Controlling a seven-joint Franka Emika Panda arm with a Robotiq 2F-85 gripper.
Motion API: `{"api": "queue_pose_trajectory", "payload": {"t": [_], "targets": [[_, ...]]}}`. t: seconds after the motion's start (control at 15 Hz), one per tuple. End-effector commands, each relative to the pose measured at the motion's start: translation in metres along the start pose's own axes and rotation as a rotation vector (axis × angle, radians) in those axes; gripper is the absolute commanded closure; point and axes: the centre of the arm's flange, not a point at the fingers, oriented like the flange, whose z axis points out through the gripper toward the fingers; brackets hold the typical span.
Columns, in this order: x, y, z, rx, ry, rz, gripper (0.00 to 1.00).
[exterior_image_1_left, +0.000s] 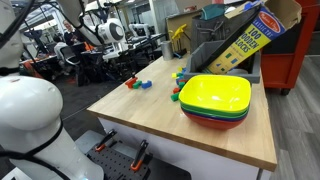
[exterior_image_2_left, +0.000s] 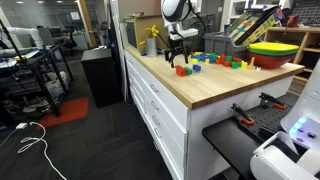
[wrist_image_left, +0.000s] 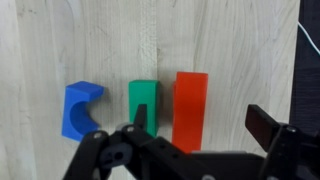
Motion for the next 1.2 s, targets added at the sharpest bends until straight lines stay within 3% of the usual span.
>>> {"api": "queue_pose_trajectory", "payload": {"t": [0.0,0.2,0.53,0.87,1.13], "targets": [[-0.010,0.008,-0.029,0.049,0.015,-0.030,0.00],[-0.008,0.021,-0.047,0.077,0.037,0.014,0.00],[0.004,0.079,-0.047,0.075,0.044,0.228,0.00],[0.007,0.127,-0.021,0.113,-0.035,0.425,0.00],[0.006,0.132,-0.010,0.178,-0.089,0.514,0.00]]}}
